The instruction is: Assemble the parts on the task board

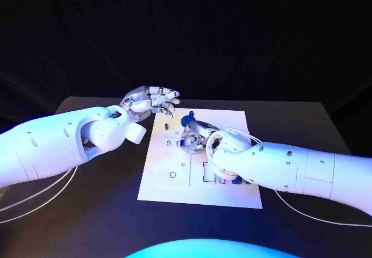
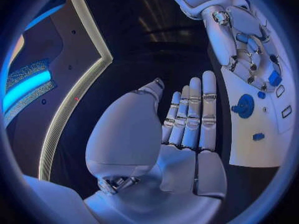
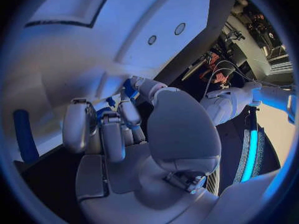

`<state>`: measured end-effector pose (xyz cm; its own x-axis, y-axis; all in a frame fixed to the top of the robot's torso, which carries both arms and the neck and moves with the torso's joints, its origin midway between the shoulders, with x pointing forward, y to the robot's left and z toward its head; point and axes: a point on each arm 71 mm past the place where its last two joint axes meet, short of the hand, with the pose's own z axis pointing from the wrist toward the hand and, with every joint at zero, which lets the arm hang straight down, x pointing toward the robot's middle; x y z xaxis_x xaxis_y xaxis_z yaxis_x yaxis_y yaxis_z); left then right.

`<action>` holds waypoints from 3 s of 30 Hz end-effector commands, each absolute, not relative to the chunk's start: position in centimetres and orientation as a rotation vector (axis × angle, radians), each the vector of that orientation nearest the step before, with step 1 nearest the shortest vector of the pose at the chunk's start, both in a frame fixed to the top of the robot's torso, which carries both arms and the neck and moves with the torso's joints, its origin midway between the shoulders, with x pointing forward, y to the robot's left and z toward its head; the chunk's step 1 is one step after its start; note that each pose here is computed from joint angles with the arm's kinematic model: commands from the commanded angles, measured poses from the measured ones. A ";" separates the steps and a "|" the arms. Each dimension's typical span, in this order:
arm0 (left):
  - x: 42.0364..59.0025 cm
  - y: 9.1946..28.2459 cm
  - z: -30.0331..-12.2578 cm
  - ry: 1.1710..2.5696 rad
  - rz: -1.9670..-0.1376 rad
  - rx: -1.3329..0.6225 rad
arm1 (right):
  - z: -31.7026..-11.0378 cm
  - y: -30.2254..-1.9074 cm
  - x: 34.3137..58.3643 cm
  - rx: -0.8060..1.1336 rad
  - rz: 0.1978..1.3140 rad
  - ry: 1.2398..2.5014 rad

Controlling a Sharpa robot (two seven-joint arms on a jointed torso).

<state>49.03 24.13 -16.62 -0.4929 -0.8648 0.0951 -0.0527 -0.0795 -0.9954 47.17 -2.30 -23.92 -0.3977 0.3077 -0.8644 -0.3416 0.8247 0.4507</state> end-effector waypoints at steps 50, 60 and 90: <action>49.3 25.5 -18.7 1.918 -1.190 -0.768 | -19.4 -7.1 46.1 0.093 0.989 1.762; 49.0 24.9 -19.6 2.260 -0.764 -0.436 | -16.0 -13.6 47.3 0.384 1.062 1.788; 52.4 18.8 -16.3 2.316 -0.436 -0.202 | -13.9 -21.1 50.8 0.574 0.999 1.677</action>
